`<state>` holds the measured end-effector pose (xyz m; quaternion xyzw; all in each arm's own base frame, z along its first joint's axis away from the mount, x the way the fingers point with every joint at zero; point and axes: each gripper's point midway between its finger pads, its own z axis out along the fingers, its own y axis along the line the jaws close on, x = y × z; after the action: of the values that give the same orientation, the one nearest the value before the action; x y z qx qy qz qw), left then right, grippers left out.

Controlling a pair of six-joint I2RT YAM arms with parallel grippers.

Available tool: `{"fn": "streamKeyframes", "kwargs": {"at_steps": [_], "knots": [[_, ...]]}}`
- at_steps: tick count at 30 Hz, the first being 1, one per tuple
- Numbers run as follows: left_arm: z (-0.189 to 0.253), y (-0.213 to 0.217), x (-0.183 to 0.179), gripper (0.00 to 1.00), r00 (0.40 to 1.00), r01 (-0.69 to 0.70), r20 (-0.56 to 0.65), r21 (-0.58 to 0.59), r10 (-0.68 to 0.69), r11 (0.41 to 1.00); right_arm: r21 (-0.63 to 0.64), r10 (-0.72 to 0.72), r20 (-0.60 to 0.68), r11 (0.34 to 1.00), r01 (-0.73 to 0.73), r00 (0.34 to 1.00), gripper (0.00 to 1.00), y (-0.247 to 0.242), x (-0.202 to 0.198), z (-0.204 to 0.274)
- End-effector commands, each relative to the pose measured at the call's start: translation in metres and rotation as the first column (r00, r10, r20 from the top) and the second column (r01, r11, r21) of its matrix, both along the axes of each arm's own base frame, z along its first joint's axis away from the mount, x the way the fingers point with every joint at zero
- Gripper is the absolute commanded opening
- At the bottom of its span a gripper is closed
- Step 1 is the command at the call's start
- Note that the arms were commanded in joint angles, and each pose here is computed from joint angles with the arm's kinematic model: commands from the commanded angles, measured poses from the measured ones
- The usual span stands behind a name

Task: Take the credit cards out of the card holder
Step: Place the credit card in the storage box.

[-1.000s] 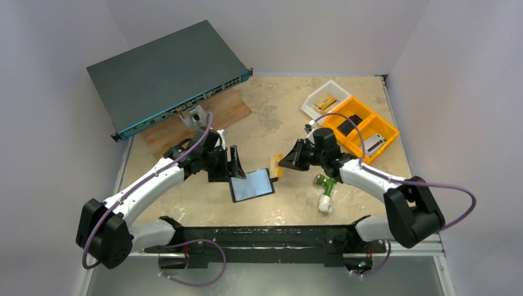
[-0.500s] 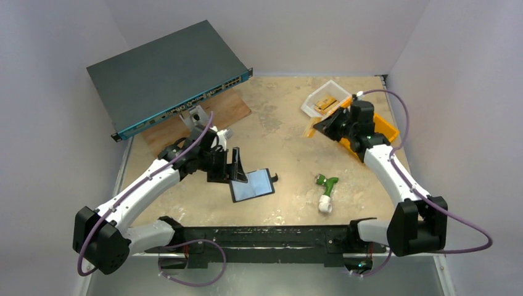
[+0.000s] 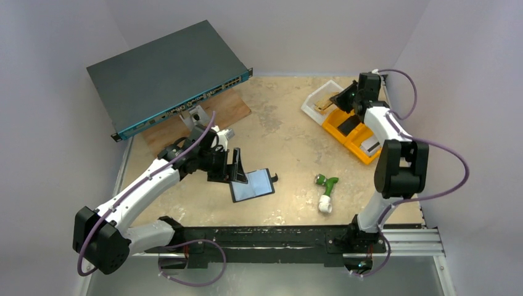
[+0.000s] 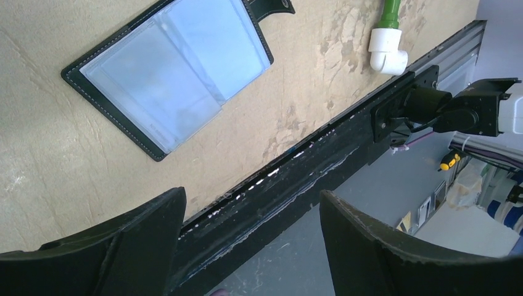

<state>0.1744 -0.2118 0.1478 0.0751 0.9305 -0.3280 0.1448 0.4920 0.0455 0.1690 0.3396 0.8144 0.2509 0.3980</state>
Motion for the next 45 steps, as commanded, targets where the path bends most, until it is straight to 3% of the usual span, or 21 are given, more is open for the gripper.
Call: {"fn": "streamKeyframes", "kwargs": {"at_steps": [1,14,21,29,35,38,45], "knots": [[0.013,-0.004,0.003,0.79,0.999,0.027,0.045,-0.036,-0.025,0.999,-0.003,-0.06,0.057,0.998,0.06,0.997,0.0,-0.014,0.043,0.013],[0.01,-0.003,0.003,0.79,0.999,0.023,0.042,-0.031,-0.021,0.999,0.007,-0.09,-0.012,0.996,0.09,0.996,0.0,-0.021,0.087,-0.033],[0.01,-0.004,0.002,0.79,0.999,0.028,0.041,-0.036,-0.026,0.999,0.006,-0.072,-0.007,0.997,0.072,0.997,0.33,-0.019,0.098,-0.034],[0.008,-0.004,0.003,0.79,0.999,0.027,0.034,-0.03,-0.026,0.999,-0.007,-0.055,0.015,0.998,0.055,0.998,0.47,-0.018,0.095,-0.011],[0.004,0.0,0.006,0.79,0.999,-0.005,0.031,-0.001,0.005,1.0,-0.036,0.012,0.033,0.999,-0.01,0.999,0.59,0.004,0.062,0.017],[-0.001,0.008,0.01,0.79,0.998,-0.053,0.029,0.032,0.052,0.998,-0.054,0.086,0.027,0.995,-0.084,0.996,0.63,0.039,0.03,0.017],[-0.017,0.026,0.015,0.78,0.984,-0.179,-0.001,0.055,0.18,0.982,-0.061,0.263,-0.01,0.963,-0.263,0.965,0.64,0.118,-0.054,0.003]]}}
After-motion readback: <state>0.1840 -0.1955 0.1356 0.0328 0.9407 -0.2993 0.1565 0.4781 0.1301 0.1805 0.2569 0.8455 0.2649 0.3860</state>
